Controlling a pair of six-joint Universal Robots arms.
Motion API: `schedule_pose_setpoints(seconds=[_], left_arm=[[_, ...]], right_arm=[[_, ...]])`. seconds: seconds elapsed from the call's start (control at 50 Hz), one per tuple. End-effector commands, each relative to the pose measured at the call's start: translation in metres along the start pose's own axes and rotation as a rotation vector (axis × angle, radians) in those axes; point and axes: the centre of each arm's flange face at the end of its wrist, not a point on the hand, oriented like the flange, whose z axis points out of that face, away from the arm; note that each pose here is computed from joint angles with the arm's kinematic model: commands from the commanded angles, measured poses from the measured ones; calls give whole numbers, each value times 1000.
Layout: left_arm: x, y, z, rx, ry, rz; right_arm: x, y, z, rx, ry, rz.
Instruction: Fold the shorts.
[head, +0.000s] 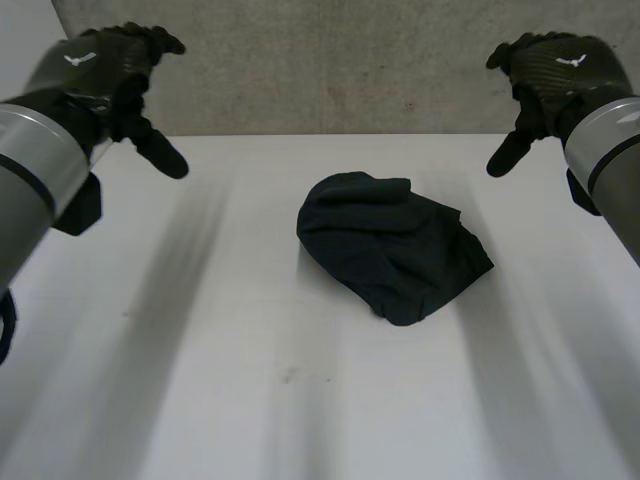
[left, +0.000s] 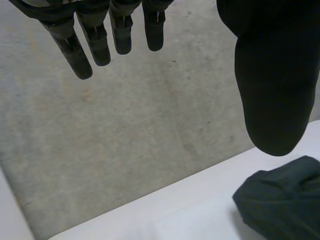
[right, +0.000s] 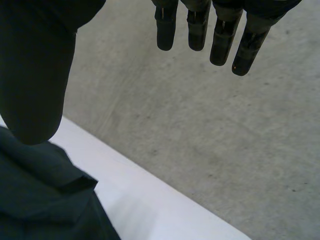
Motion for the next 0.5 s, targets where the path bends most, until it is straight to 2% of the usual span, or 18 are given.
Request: schedule_pose_setpoints(seconds=[0.02,0.12,0.26,0.38,0.5], left_arm=[[36,31,13,9,123,40],[69,78,32,-16,208,173],[107,135,54,-23,281,322],[118,173,73,-34,295,370],[131,196,78,-47,311,375]], right_arm=[[-19,36,3,-146,-172,-178],[-27,75,-8,-282,-249,-205],[-11,143,-18,-374,-224,-162],[5,180,-24,-368,-193,-129],[14,182,-19,-344,-159,-124]])
